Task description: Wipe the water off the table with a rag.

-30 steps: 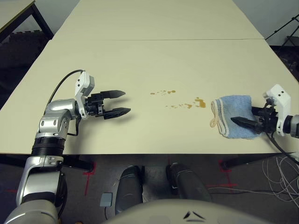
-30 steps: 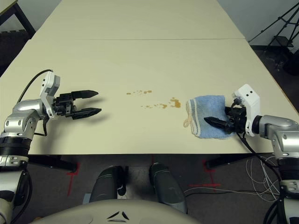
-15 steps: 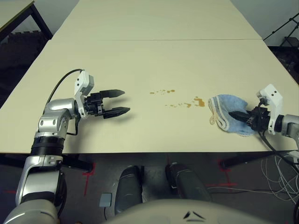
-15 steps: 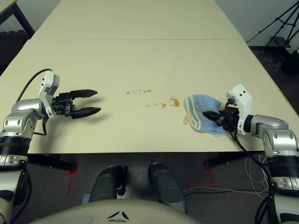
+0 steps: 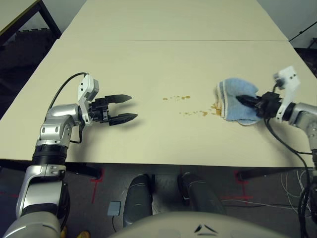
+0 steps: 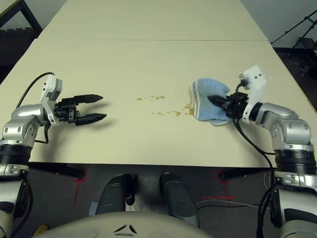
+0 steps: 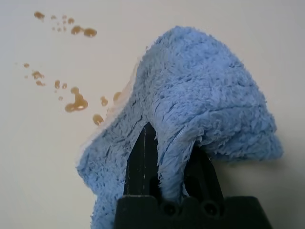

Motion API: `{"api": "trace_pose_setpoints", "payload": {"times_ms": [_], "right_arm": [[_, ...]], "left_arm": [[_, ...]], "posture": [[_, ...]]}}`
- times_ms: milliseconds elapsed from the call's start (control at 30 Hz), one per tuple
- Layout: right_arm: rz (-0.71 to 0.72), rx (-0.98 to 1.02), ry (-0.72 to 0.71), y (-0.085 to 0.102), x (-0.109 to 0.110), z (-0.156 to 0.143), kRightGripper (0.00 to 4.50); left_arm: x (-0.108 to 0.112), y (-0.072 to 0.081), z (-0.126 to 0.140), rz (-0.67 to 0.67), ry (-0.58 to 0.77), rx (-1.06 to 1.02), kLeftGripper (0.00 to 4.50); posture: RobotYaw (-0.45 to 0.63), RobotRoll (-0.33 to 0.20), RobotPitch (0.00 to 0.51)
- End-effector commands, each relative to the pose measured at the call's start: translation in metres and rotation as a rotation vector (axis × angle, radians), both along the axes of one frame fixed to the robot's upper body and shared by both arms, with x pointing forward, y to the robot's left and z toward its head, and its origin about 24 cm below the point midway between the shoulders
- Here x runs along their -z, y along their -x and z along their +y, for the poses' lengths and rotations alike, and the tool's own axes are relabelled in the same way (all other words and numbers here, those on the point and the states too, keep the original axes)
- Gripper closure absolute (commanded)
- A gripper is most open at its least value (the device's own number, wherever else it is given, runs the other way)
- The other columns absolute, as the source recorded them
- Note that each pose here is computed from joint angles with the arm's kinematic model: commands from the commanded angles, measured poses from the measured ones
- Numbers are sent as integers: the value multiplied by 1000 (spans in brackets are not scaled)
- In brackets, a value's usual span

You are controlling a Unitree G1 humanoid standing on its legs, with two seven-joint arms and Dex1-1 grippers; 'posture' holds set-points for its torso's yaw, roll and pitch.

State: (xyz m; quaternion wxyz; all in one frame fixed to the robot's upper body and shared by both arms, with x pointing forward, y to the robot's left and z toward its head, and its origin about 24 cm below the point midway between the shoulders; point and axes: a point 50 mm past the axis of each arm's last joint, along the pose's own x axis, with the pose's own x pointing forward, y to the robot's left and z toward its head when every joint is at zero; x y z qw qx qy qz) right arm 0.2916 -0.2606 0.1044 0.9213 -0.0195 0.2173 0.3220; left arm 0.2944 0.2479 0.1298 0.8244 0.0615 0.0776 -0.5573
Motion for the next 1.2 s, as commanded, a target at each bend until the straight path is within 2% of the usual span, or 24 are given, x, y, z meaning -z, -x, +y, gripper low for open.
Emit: {"api": "trace_pose_setpoints", "payload": {"times_ms": [33, 333, 633, 933, 1067, 1200], "right_arm": [[62, -34, 41, 4, 22, 9, 4386], [124, -229, -28, 17, 35, 63, 4388], [155, -357, -62, 31, 39, 104, 4389], [145, -439, -77, 31, 38, 143, 4390], [138, -455, -49, 28, 39, 152, 4390], [139, -435, 0, 25, 40, 145, 4390]], "left_arm": [[-1, 3, 5, -3, -31, -6, 0], [-1, 4, 6, 0, -37, -5, 0], [0, 5, 4, 3, -34, 0, 0], [1, 6, 2, 6, -31, 2, 0], [3, 7, 1, 8, -29, 2, 0], [4, 7, 1, 8, -27, 1, 0]], "posture": [[-212, 0, 129], [-208, 0, 133], [-210, 0, 133], [-207, 0, 135], [-204, 0, 135], [-202, 0, 135]]}}
